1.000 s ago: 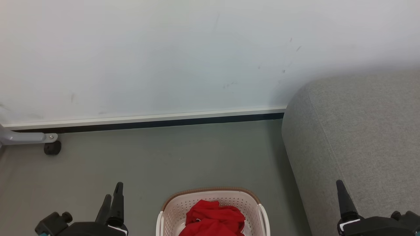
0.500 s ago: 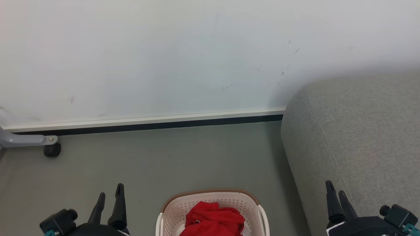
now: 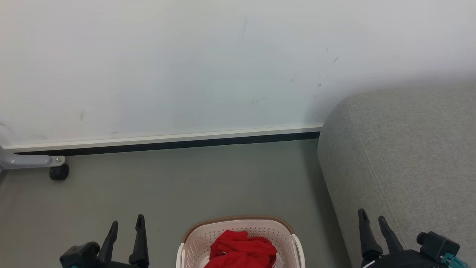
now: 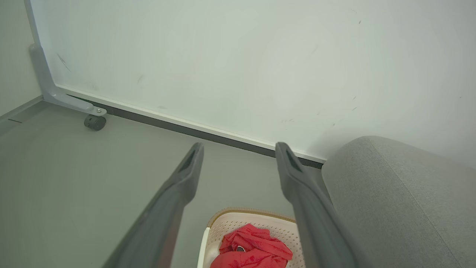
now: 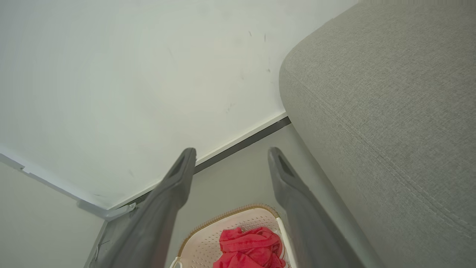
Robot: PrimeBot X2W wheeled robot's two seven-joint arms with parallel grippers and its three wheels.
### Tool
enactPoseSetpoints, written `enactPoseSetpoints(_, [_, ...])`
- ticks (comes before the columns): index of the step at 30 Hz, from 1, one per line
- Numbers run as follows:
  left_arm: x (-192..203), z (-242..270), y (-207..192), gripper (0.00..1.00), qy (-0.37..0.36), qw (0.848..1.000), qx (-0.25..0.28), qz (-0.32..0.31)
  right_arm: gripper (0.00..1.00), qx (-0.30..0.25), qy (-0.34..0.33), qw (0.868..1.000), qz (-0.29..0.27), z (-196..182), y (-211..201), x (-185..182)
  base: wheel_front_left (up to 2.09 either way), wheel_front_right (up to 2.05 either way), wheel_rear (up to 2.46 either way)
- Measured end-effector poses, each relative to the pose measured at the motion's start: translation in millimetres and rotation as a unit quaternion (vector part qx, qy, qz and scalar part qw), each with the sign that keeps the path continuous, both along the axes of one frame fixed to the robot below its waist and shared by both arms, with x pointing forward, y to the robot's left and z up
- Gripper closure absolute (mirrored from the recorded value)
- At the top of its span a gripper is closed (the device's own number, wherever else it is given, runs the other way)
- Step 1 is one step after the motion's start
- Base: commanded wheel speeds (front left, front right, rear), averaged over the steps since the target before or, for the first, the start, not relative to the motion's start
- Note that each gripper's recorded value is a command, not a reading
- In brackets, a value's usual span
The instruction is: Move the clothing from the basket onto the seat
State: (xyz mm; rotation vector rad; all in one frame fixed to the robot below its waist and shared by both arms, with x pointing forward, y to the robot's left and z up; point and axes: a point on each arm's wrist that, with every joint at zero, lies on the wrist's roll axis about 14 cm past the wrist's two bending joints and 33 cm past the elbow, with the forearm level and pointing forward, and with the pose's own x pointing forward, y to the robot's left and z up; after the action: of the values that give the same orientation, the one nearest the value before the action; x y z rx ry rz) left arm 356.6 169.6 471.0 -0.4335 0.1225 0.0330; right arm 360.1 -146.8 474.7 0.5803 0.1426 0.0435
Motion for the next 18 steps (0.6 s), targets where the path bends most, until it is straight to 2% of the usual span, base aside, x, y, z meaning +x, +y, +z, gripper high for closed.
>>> enactPoseSetpoints(11, [-4, 2, 0, 0.00, -0.016, 0.996, 0.083, -0.003, 0.00, -0.075, -0.025, 0.997, 0.021, 3, 8, -3, 0.00, 0.00, 0.00])
enactPoseSetpoints(18, [-9, 2, -2, 0.00, -0.027, 0.989, 0.143, -0.010, 0.00, -0.132, -0.046, 0.989, 0.038, 6, 15, -7, 0.00, 0.00, 0.00])
